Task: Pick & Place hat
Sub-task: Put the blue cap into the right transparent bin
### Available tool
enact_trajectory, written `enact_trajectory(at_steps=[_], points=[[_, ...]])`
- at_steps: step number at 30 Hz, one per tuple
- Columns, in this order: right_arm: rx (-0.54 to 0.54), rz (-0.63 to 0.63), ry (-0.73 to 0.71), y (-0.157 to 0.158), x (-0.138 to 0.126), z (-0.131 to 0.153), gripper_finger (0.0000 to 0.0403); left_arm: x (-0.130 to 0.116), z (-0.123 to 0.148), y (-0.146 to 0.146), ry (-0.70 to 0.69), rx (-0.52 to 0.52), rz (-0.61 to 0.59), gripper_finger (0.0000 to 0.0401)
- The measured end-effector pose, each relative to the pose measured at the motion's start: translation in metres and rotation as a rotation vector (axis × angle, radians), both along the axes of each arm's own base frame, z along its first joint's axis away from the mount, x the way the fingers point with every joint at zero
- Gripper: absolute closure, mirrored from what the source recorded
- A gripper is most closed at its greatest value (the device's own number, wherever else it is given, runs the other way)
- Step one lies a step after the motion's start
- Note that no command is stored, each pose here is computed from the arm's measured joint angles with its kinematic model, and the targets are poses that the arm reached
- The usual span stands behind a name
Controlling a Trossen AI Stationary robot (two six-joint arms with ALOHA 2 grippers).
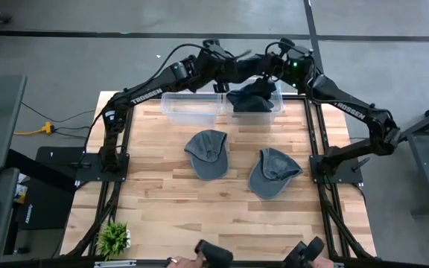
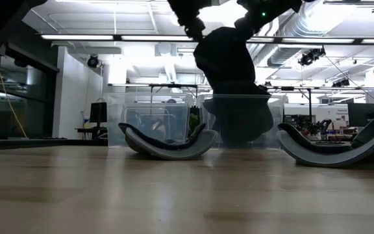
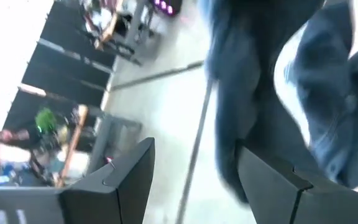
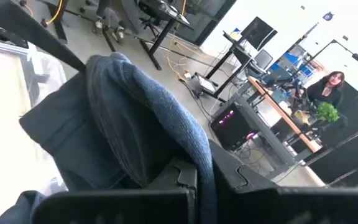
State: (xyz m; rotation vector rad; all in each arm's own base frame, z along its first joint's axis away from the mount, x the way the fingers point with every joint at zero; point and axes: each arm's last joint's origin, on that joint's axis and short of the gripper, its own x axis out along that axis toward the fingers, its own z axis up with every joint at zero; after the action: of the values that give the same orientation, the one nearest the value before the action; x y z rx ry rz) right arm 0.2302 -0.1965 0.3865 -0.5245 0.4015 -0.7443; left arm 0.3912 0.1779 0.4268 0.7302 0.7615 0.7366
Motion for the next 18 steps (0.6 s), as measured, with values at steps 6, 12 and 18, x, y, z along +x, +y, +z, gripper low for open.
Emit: enact_trajectory(at_steps=[6,12,18], points=[[0.031,0.008,-0.024,-0.018,-0.016,-0.001,0.0400,-0.016,-0.004,0.031,-0.069,-0.110,0.046,0.0183],[0.072,-0.026,-0.008,-0.034,-0.028,-0.007,0.0400,-0.022,-0.004,0.044,-0.151,-0.184,0.044,0.0183],[0.198,-0.006,0.018,-0.046,-0.023,-0.028,0.0400,-0.022,-0.004,0.044,-0.165,-0.202,0.023,0.0183]])
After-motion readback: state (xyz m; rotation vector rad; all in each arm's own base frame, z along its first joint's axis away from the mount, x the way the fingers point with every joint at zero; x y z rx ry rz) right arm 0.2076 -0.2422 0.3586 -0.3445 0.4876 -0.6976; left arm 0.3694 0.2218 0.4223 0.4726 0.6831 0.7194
